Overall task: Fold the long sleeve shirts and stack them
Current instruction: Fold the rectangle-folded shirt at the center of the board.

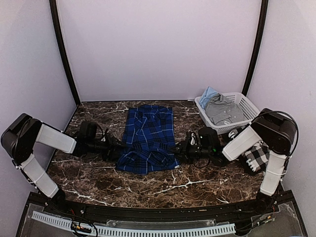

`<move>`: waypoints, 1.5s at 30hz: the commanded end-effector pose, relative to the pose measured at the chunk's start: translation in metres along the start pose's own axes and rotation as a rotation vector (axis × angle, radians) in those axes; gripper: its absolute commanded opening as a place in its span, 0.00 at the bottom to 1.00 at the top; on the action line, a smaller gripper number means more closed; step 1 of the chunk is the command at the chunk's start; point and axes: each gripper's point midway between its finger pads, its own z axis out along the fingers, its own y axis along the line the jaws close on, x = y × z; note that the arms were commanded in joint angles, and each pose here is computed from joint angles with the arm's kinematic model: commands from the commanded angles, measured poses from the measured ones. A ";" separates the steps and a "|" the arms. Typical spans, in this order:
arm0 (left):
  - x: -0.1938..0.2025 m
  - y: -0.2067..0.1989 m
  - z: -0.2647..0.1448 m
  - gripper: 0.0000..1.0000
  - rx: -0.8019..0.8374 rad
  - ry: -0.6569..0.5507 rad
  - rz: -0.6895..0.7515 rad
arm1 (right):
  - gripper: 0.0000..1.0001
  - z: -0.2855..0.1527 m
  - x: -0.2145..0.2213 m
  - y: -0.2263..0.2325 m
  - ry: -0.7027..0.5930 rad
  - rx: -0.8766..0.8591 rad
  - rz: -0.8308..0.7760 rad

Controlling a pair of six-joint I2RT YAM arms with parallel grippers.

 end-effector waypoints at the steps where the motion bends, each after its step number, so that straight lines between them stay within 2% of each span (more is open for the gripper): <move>1: -0.005 -0.025 -0.011 0.57 0.012 -0.025 0.112 | 0.40 -0.012 -0.004 0.024 -0.025 -0.051 -0.059; 3: -0.006 -0.028 -0.015 0.64 0.002 -0.031 0.149 | 0.45 -0.015 -0.004 0.028 -0.028 -0.041 -0.083; 7: -0.008 -0.030 -0.020 0.74 -0.017 -0.039 0.204 | 0.49 -0.019 -0.004 0.031 -0.032 -0.012 -0.130; 15: -0.006 -0.036 -0.012 0.76 -0.017 0.033 0.289 | 0.51 -0.019 0.001 0.024 -0.004 0.105 -0.246; 21: -0.014 -0.028 -0.010 0.73 -0.061 0.010 0.265 | 0.51 -0.014 0.005 0.019 0.031 0.199 -0.343; 31: -0.021 -0.026 -0.026 0.52 -0.160 -0.061 0.314 | 0.49 -0.018 0.001 0.022 0.031 0.301 -0.447; 39: -0.028 -0.013 -0.045 0.50 -0.279 -0.147 0.355 | 0.47 -0.017 0.003 0.021 0.064 0.330 -0.482; 45: -0.042 -0.003 -0.044 0.44 -0.344 -0.190 0.359 | 0.46 -0.019 -0.007 0.025 0.035 0.375 -0.515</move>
